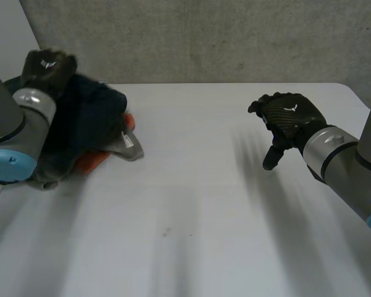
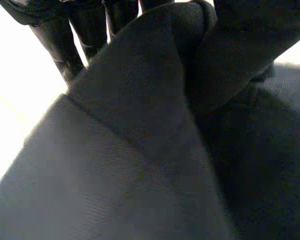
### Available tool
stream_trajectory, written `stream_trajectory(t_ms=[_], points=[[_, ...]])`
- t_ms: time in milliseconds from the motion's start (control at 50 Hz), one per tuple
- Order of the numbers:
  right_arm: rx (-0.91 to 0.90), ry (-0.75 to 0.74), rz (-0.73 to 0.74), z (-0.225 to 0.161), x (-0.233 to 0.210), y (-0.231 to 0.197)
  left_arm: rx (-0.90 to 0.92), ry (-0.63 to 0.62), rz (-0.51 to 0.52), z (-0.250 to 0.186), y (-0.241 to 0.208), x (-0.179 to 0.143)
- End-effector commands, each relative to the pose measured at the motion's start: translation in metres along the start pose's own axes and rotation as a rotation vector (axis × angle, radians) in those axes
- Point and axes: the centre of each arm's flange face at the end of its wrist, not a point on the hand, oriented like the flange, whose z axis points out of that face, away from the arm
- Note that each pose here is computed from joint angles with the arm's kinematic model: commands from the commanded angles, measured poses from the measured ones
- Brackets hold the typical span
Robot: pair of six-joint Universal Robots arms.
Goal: Fold the laundry.
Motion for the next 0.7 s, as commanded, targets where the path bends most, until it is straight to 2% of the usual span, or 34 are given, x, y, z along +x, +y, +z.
stream_trajectory(t_ms=[20,40,100,180,280,400,480,540,620,700], points=[[0.024,0.018,-0.003,-0.001,0.004,-0.008,0.104,0.269,-0.227,-0.068,-0.063,0.09],[0.031,0.022,-0.004,-0.002,0.006,-0.01,0.107,0.297,-0.239,-0.073,-0.065,0.099],[0.036,0.031,-0.003,-0.001,0.009,-0.012,0.079,0.453,-0.26,-0.101,-0.058,0.157],[0.032,0.046,0.0,0.0,0.014,-0.011,0.037,0.507,-0.257,-0.102,-0.042,0.187],[0.031,0.047,0.0,0.001,0.015,-0.011,0.013,0.538,-0.254,-0.107,-0.037,0.197],[0.033,0.036,-0.001,0.001,0.015,-0.011,0.064,0.48,-0.262,-0.105,-0.062,0.166],[0.031,0.033,-0.009,0.0,0.014,-0.012,0.079,0.356,-0.252,-0.089,-0.067,0.114],[0.027,0.021,-0.037,-0.001,0.01,-0.012,0.088,0.296,-0.244,-0.083,-0.069,0.09],[-0.031,-0.012,-0.058,-0.006,0.005,-0.003,0.071,0.211,-0.214,-0.069,-0.06,0.06],[-0.132,-0.058,-0.04,-0.016,-0.005,0.013,0.0,0.136,-0.114,-0.05,-0.029,0.029]])
